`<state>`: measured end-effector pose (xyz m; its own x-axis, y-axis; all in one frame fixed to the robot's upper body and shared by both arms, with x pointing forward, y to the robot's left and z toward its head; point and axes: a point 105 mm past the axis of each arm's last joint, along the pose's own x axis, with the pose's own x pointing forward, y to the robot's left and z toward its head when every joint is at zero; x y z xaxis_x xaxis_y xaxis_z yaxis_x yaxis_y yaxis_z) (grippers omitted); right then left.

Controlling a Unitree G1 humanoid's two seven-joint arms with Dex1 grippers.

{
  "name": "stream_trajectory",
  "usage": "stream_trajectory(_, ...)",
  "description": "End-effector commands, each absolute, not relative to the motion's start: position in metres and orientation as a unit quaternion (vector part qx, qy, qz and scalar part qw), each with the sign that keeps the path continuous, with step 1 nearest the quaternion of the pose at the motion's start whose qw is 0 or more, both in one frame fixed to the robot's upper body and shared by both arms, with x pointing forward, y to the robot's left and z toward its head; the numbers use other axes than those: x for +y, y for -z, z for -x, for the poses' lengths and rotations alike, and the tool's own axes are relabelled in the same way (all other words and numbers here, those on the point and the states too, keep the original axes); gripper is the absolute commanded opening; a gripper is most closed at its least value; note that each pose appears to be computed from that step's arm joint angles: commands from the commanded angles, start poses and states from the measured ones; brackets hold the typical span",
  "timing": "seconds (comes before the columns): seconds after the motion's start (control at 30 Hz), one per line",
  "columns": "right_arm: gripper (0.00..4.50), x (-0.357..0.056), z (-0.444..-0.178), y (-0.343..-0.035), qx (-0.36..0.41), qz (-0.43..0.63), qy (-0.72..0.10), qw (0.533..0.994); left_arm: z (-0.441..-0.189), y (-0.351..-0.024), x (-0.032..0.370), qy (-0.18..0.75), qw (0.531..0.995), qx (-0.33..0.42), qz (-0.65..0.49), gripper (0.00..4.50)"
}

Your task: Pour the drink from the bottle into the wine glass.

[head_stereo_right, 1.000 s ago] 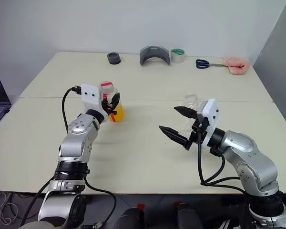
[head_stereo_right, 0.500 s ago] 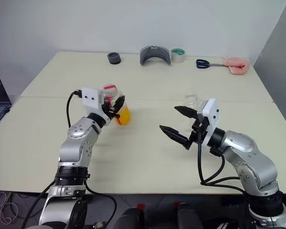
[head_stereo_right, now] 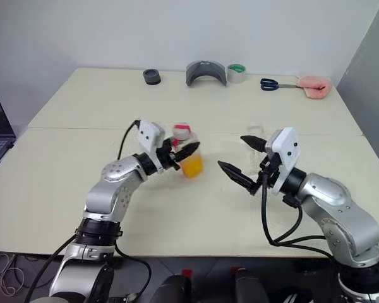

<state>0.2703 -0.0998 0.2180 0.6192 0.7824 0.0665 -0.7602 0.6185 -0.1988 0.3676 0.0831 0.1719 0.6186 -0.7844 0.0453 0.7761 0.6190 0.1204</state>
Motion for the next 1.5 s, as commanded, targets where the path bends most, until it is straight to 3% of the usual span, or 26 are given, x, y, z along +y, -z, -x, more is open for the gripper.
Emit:
stream_trajectory(0.03, 4.5, -0.096, -0.26, -0.237, -0.101, 0.06, -0.425, 0.898, -0.357, -0.198, 0.061, 0.508, 0.855, -0.088, -0.048, 1.94)
stream_trajectory(0.17, 4.5, -0.08, -0.262, -0.246, -0.107, 0.026, -0.434, 0.894, -0.343, -0.2, 0.036, 0.596, 0.797, -0.088, -0.053, 1.92)
stream_trajectory(0.4, 4.5, -0.063, -0.275, -0.25, -0.116, 0.037, -0.427, 0.896, -0.334, -0.199, 0.024, 0.642, 0.76, -0.087, -0.057, 1.92)
stream_trajectory(0.93, 4.5, -0.056, -0.295, -0.244, -0.102, 0.073, -0.409, 0.904, -0.332, -0.193, 0.027, 0.65, 0.751, -0.084, -0.078, 1.92)
stream_trajectory(1.03, 3.88, -0.054, -0.293, -0.241, -0.092, 0.075, -0.416, 0.901, -0.332, -0.192, 0.027, 0.65, 0.751, -0.084, -0.081, 1.92)
stream_trajectory(1.23, 1.86, -0.052, -0.292, -0.238, -0.084, 0.078, -0.422, 0.899, -0.331, -0.192, 0.027, 0.651, 0.75, -0.086, -0.085, 1.92)
stream_trajectory(1.5, 1.85, -0.047, -0.284, -0.234, -0.087, 0.093, -0.483, 0.867, -0.327, -0.194, 0.025, 0.661, 0.739, -0.089, -0.089, 1.92)
